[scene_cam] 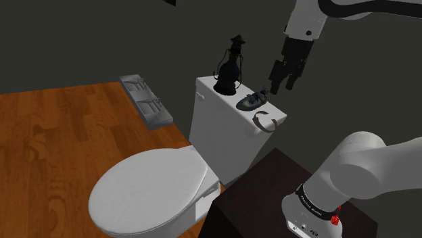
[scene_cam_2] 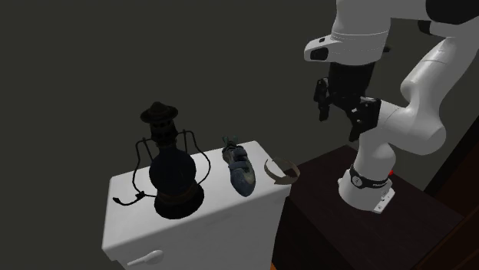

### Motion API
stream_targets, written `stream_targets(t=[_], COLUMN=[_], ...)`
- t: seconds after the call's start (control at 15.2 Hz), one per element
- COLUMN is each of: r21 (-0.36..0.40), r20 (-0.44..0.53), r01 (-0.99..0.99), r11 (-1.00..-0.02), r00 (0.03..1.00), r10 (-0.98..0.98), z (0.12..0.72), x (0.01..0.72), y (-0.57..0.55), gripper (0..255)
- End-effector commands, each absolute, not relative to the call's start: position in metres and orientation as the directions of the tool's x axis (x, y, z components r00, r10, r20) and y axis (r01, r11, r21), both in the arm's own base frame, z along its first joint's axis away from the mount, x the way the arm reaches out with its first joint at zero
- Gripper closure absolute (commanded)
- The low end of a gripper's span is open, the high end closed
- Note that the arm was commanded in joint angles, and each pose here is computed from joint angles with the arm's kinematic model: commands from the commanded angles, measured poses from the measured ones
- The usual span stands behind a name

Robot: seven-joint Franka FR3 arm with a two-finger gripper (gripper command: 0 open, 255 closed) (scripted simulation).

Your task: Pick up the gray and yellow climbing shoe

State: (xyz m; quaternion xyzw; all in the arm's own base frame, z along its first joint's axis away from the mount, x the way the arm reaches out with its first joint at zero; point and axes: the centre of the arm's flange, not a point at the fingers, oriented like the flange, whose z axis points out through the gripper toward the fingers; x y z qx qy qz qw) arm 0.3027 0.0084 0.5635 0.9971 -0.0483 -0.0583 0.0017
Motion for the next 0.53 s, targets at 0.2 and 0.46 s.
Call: stream_targets(t=[0.2, 0.46], r21=[0.032, 0.059], r20=[-0.093, -0.059], r01=[-0.180, -0.291], r11=[-0.983, -0.955], r00=[0.979, 0.954], r10=[-0.182, -0.294], z=[0.546, 0.523], x=[0.328, 0.359], y=[-0.010, -0.038], gripper=[0, 0])
